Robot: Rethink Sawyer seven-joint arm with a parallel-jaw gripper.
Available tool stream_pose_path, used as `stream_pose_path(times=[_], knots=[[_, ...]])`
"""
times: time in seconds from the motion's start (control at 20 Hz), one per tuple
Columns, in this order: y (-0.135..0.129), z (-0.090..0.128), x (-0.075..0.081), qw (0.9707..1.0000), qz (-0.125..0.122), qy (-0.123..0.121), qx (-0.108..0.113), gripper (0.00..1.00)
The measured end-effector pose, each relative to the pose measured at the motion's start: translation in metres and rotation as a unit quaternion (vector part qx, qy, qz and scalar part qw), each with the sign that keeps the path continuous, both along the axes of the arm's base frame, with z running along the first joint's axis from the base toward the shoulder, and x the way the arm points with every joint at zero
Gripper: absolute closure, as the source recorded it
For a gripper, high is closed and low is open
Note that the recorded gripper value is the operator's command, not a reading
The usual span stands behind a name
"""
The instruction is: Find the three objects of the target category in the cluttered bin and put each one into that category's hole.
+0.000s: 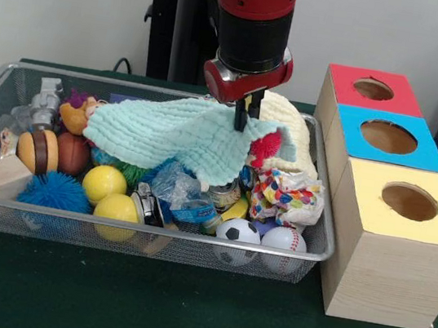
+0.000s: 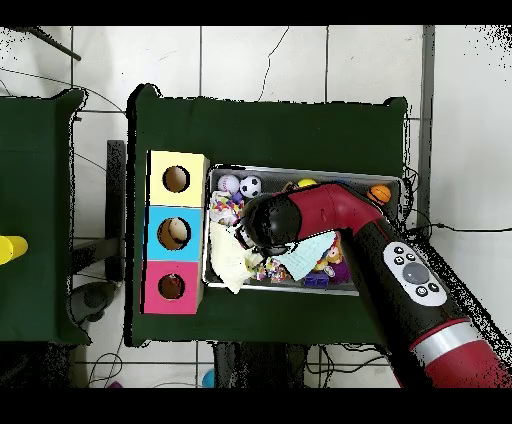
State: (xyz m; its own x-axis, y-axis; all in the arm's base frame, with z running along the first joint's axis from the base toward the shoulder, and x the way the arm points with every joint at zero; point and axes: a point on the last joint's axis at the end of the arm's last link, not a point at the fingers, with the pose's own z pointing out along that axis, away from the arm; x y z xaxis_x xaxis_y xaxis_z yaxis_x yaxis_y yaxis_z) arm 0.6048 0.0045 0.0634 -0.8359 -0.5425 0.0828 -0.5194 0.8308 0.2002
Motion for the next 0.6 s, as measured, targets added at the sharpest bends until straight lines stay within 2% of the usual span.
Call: stream_pose_path(times=[0.6], knots=[[-0.014,-0.006,-0.004,0.9998,-0.008,0.006,-0.016,1.0]])
